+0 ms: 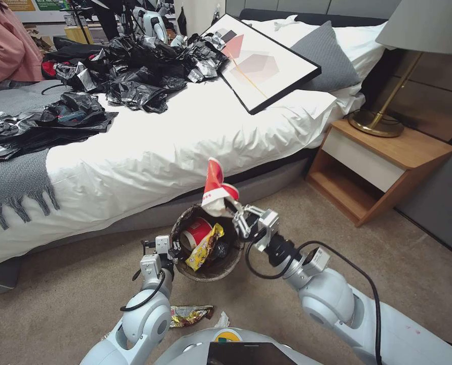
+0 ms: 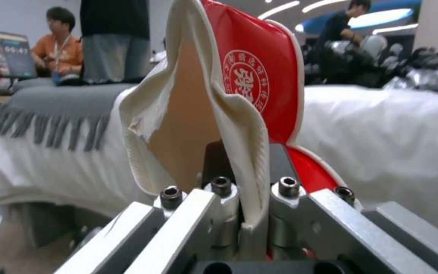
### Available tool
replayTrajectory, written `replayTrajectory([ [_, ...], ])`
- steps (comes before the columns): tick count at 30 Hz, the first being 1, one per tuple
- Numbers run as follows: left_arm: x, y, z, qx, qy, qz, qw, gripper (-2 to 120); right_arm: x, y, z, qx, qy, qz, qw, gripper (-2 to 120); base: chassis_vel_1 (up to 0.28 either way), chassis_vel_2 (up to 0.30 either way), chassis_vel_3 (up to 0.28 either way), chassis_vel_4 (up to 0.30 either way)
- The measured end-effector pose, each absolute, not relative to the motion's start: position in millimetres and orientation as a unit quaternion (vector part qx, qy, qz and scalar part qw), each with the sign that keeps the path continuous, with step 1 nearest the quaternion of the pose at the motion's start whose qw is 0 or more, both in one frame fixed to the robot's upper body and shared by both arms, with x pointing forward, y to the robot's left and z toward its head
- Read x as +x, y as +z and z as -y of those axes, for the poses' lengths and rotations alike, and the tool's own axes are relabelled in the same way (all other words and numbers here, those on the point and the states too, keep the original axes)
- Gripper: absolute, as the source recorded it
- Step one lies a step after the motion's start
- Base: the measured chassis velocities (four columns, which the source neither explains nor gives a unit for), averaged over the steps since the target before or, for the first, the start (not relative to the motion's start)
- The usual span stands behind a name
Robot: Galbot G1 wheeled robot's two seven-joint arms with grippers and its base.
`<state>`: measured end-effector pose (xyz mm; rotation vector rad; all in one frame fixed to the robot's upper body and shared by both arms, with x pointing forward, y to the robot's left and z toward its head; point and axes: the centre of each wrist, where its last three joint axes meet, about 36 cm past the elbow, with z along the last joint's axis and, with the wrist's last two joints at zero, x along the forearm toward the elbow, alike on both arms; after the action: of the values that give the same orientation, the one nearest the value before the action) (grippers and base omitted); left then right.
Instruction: Pick up the trash bin, then pick up the garbage from the floor and place it into the trash bin.
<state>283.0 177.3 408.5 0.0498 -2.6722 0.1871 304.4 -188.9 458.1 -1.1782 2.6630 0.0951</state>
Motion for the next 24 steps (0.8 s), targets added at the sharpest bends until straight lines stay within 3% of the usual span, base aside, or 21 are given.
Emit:
replayTrajectory([
  [24, 280, 416, -176, 0.02, 0.077, 0.972, 0.222, 0, 313, 385, 166, -0.423, 0.007, -0.904, 0.059, 0, 0.0, 0.0, 0.0, 0.0],
])
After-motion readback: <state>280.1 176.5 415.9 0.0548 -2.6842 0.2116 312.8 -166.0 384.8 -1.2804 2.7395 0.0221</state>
